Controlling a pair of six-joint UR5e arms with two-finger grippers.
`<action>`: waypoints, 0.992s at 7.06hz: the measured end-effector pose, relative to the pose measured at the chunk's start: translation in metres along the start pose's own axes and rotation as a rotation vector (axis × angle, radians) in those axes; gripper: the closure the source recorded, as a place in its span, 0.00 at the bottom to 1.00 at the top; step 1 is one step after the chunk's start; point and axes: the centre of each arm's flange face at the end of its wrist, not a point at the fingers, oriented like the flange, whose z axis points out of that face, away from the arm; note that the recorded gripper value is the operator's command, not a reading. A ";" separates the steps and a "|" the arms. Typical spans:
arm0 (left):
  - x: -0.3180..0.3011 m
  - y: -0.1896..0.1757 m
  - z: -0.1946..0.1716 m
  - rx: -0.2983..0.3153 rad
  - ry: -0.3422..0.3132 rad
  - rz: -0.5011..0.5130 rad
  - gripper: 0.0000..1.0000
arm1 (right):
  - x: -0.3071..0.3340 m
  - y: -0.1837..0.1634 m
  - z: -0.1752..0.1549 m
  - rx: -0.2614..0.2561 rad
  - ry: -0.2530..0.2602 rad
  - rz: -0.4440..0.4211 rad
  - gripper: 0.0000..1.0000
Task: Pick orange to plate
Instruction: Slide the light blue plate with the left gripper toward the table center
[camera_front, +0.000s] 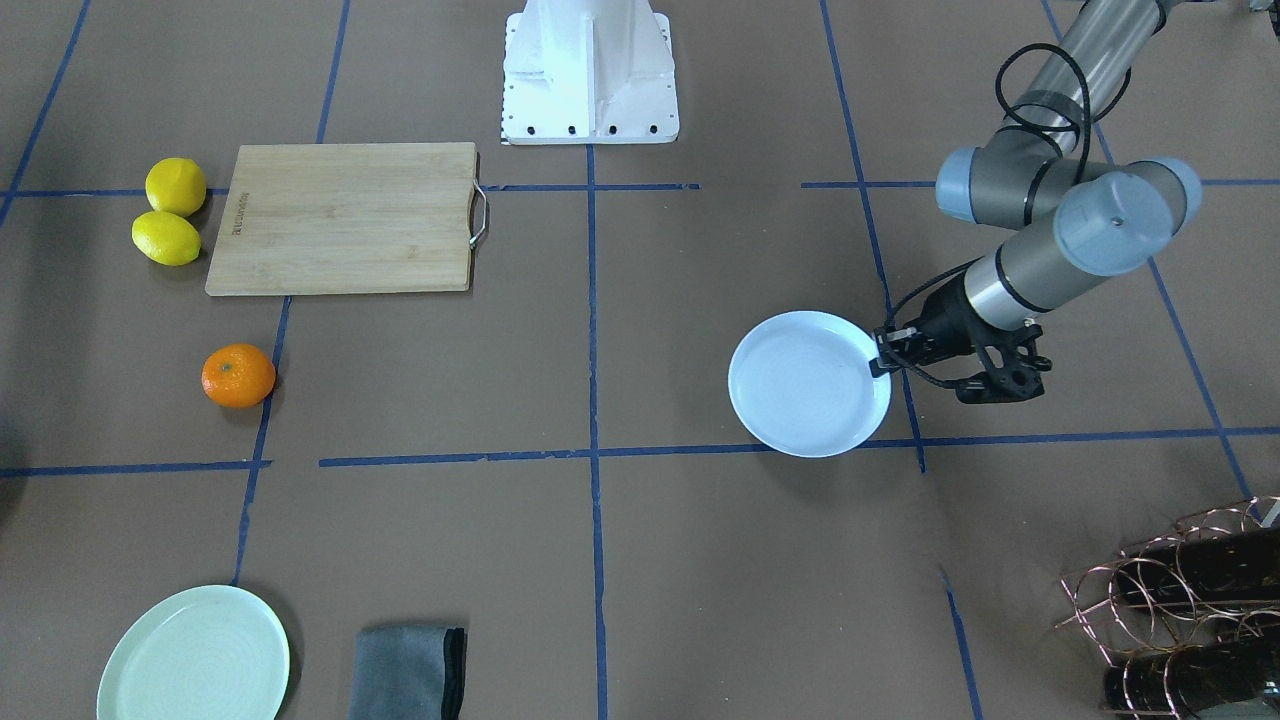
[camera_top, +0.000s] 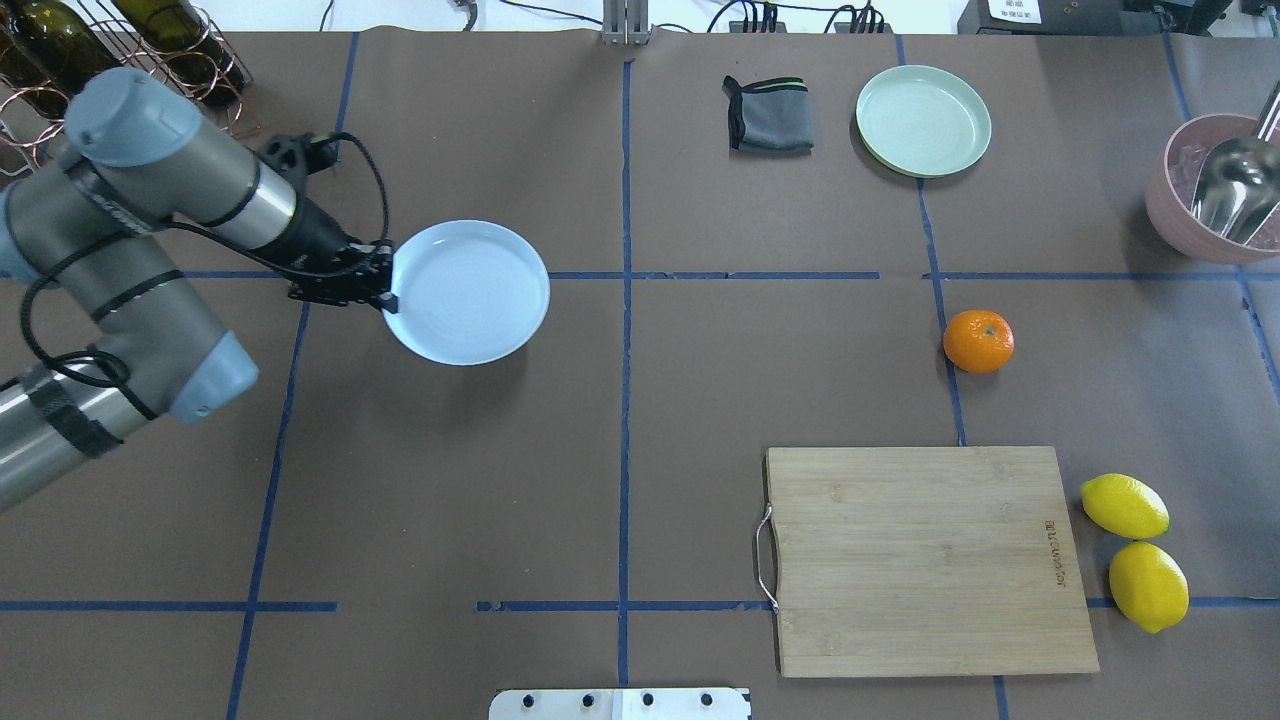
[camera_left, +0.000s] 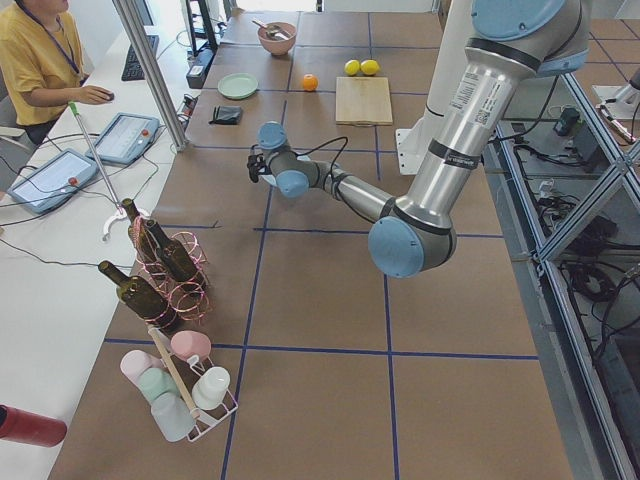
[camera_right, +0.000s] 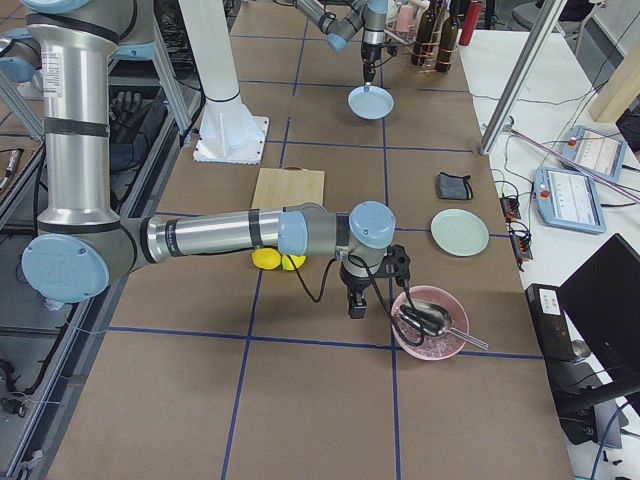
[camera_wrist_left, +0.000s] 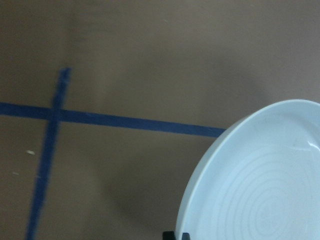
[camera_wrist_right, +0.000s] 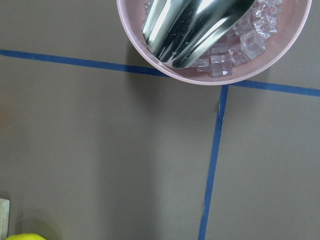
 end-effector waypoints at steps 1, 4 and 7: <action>0.052 0.022 0.021 0.004 0.024 -0.017 1.00 | 0.000 0.002 0.003 0.016 -0.030 -0.015 0.00; 0.113 0.072 0.080 0.049 0.023 -0.024 1.00 | -0.004 0.009 0.007 0.062 -0.097 -0.068 0.00; 0.108 0.078 0.094 0.051 0.007 -0.024 0.60 | -0.019 0.003 0.014 0.056 -0.103 -0.110 0.00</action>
